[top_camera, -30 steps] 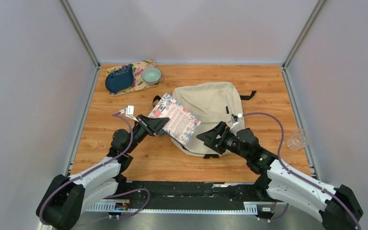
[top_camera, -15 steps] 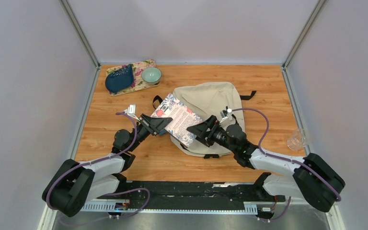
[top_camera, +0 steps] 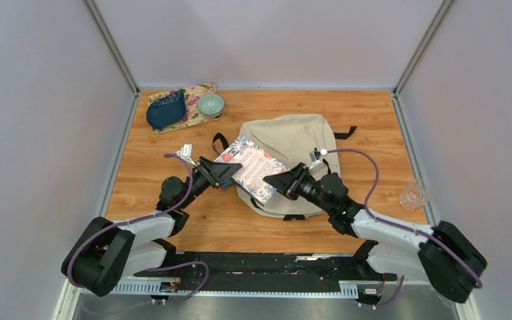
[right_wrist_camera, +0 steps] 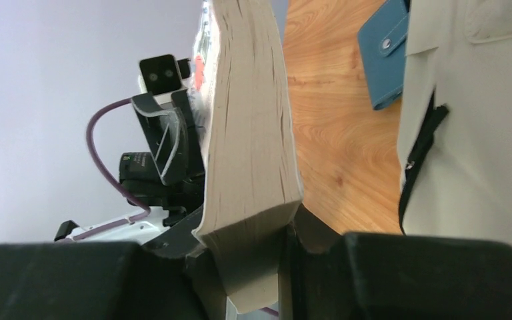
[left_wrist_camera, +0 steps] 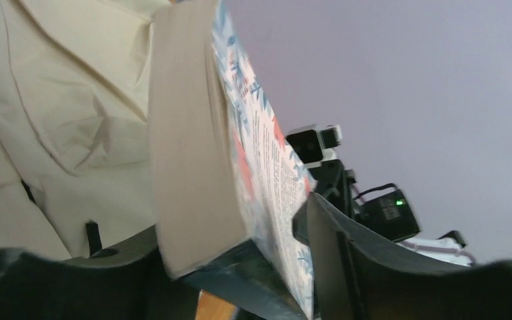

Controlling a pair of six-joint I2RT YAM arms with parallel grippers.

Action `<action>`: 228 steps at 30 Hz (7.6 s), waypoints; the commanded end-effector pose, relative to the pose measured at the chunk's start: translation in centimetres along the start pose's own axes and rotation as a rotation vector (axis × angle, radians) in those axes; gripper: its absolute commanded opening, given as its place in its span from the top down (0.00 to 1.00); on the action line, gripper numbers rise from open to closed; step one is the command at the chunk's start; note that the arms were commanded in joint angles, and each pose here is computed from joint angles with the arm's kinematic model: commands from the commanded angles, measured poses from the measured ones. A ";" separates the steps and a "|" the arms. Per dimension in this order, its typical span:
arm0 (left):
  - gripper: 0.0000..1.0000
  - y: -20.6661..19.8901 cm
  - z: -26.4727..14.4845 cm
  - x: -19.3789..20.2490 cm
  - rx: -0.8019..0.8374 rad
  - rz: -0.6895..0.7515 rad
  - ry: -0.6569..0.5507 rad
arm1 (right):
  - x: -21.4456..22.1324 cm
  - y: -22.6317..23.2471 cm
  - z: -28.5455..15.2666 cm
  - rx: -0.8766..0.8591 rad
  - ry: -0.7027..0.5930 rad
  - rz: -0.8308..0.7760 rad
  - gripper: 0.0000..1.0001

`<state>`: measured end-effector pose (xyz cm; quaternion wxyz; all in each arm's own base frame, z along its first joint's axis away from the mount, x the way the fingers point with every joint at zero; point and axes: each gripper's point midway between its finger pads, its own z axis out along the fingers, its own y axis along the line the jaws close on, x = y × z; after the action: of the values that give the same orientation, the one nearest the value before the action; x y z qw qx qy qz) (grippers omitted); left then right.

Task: Pack the student bag
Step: Pick up the book from the center of the board, then place the book in the student bag.

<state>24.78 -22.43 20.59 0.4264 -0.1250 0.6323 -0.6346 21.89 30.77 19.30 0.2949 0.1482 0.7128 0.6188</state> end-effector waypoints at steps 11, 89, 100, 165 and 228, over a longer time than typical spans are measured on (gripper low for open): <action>0.25 -0.1 6.0 6.6 -0.111 0.794 0.450 | -12.4 -0.2 -17.7 0.387 -0.723 -0.203 1.00; 1.00 -7.0 14.2 8.1 -0.077 1.093 0.281 | -7.4 0.2 -30.8 0.466 -0.539 -0.053 1.00; 1.00 -11.3 14.4 8.5 0.097 1.070 0.246 | -3.3 2.1 -24.4 0.282 -0.290 0.051 1.00; 1.00 -8.0 8.0 12.0 0.110 0.883 0.420 | -5.4 -11.2 -7.9 0.508 -0.373 -0.060 0.51; 1.00 -7.7 6.5 13.1 0.136 0.856 0.485 | -12.2 -12.2 2.1 0.369 -0.483 -0.179 0.91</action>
<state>20.50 -36.41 20.83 0.4954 0.3059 0.7064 -0.4024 32.27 23.90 4.28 0.3691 0.2770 0.8205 0.3374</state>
